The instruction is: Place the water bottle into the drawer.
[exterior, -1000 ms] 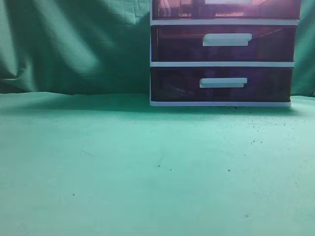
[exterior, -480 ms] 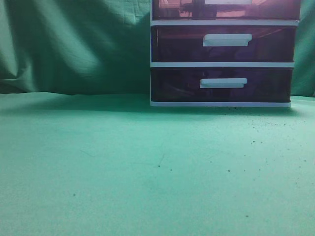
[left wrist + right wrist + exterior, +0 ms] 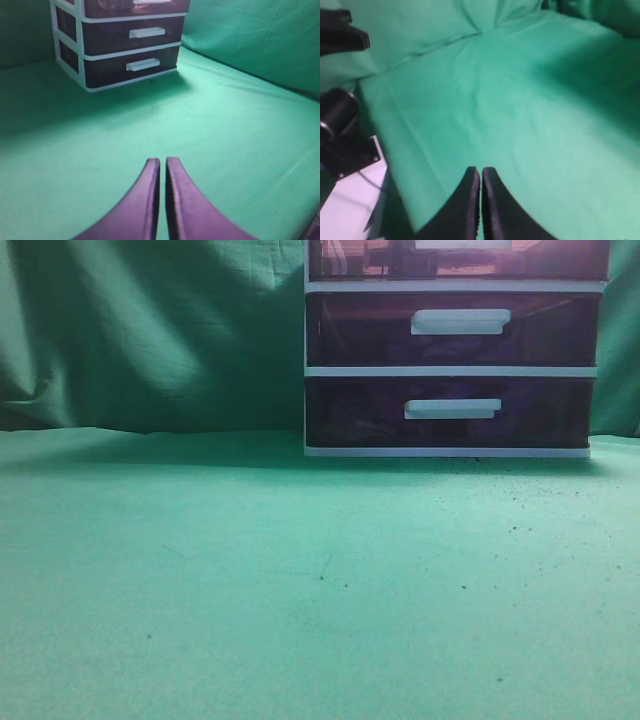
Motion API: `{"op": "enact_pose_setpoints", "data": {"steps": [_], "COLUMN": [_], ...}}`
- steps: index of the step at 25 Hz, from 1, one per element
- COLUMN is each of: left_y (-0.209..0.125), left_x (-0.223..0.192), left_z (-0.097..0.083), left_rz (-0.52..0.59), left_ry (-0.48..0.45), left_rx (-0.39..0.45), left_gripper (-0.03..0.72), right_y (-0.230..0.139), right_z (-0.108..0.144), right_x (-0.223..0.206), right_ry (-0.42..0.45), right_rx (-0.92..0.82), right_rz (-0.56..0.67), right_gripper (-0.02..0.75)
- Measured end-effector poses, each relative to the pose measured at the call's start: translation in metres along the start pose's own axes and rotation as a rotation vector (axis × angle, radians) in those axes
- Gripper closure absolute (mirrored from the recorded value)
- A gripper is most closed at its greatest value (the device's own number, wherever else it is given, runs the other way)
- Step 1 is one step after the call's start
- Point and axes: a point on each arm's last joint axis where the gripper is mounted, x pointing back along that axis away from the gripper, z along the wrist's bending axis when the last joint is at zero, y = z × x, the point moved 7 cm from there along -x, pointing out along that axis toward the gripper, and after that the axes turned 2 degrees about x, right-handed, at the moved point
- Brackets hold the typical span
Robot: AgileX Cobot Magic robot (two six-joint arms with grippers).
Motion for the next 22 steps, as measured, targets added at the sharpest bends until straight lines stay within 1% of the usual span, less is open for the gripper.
{"op": "enact_pose_setpoints", "data": {"steps": [4, 8, 10, 14, 19, 22], "left_y": [-0.017, -0.029, -0.032, -0.029, -0.029, -0.029], "left_x": [-0.013, -0.024, -0.026, -0.026, -0.026, -0.026], "left_z": [0.003, 0.008, 0.008, 0.009, 0.009, 0.009], "left_rz": [0.024, 0.033, 0.032, 0.016, 0.016, 0.016], "left_ry": [0.009, 0.028, 0.03, 0.03, 0.031, 0.031], "left_rx": [-0.005, -0.032, -0.036, -0.042, -0.043, -0.043], "left_gripper": [0.688, 0.688, 0.688, 0.688, 0.688, 0.688], "right_y": [-0.027, -0.047, -0.054, -0.056, -0.044, -0.045], "right_z": [-0.009, -0.019, -0.021, -0.023, -0.028, -0.028], "right_x": [-0.005, -0.016, -0.019, -0.02, -0.018, -0.018], "right_ry": [-0.05, -0.094, -0.102, -0.108, -0.143, -0.139], "right_rx": [-0.014, -0.035, -0.042, -0.037, -0.022, -0.022], "right_rz": [-0.069, -0.089, -0.082, -0.085, -0.164, -0.156], "right_gripper": [0.738, 0.738, 0.738, 0.738, 0.738, 0.738]}}
